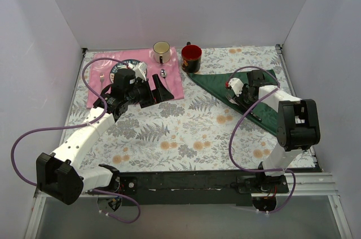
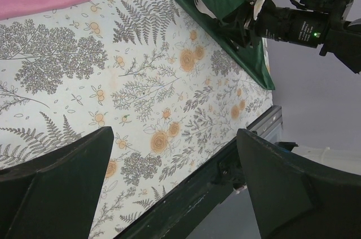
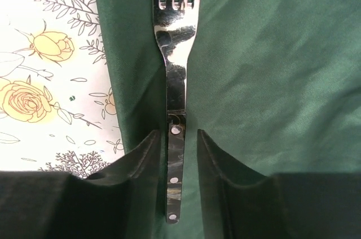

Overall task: Fold the napkin, place the utensils inside, and roll it up
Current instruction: Place the utensil onto the napkin, then fold the napkin

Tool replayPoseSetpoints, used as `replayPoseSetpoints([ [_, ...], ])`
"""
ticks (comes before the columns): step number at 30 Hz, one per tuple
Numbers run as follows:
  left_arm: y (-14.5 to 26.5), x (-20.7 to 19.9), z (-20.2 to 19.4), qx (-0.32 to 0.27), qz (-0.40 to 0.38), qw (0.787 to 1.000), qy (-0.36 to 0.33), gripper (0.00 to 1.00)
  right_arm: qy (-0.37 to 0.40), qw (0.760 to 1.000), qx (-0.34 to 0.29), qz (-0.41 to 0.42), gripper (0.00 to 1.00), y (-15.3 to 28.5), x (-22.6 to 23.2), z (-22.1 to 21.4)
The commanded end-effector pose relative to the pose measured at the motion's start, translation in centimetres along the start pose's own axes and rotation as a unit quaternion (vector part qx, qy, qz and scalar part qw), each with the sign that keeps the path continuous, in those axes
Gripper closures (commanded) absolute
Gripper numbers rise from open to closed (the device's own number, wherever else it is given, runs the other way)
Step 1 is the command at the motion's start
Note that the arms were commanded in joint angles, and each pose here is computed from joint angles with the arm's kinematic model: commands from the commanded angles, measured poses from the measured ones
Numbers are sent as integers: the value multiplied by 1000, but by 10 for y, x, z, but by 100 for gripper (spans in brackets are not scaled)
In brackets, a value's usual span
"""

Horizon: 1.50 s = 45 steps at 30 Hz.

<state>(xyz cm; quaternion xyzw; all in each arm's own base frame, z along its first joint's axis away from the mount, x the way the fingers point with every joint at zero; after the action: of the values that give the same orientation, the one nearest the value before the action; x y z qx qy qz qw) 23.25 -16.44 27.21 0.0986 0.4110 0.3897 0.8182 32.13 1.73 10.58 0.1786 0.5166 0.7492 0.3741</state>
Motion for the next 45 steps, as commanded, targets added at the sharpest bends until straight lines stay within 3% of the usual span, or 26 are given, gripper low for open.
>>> replayPoseSetpoints([
  [1,6,-10,7,-13,-23,1000,-15,9,-21,999,-19,-27,59,19,-11,19],
  [3,6,-9,8,-17,-18,1000,-15,10,-40,997,-18,-55,59,32,-19,30],
  [5,4,-8,10,-25,-11,1000,-15,12,-107,989,14,-98,56,49,-23,34],
  [6,2,-6,11,-29,-5,999,-15,12,-126,986,12,-106,50,55,-21,42],
  [7,-3,-5,13,-31,-6,999,-14,13,-166,981,3,-105,34,66,-18,52],
  [8,-7,-5,14,-33,-7,999,-12,16,-185,977,-15,-104,4,74,-13,58],
  [9,-12,-4,13,-33,-8,999,-12,17,-200,974,-32,-97,1,79,-5,65],
  [13,-44,-15,15,-48,9,998,-32,21,-272,952,-80,-118,1,100,19,73],
  [14,-59,-12,12,-37,20,999,-29,22,-317,934,-100,-131,1,111,25,75],
  [16,-77,-12,16,-52,32,998,-31,29,-357,922,-105,-110,1,120,34,73],
  [20,-125,4,20,-67,83,993,-46,42,-360,920,-154,11,1,141,70,59],
  [22,-152,13,18,-75,91,992,-48,50,-363,910,-199,20,1,148,76,56],
  [25,-181,17,24,-118,114,985,-46,53,-352,897,-266,17,1,171,88,41],
  [37,-267,36,40,-187,141,972,-11,59,-320,910,-264,-9,1,189,86,33],
  [42,-291,53,35,-183,188,965,9,69,-310,910,-275,-7,1,193,85,36],
  [45,-304,61,33,-182,204,962,15,69,-305,911,-277,-12,1,195,83,38],
])
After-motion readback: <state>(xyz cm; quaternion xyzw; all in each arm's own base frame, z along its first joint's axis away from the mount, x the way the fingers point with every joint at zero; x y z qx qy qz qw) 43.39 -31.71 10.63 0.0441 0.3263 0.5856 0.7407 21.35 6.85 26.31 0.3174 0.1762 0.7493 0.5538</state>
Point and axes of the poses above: each gripper's point midway between its finger pads, its own y axis back along the fingers, its own x axis along the line the jaws close on, z = x × y, the point moved 9 cm from there along y, back along the fingers, and after that the axes turned 10 degrees about -y, right-handed, at the moved point
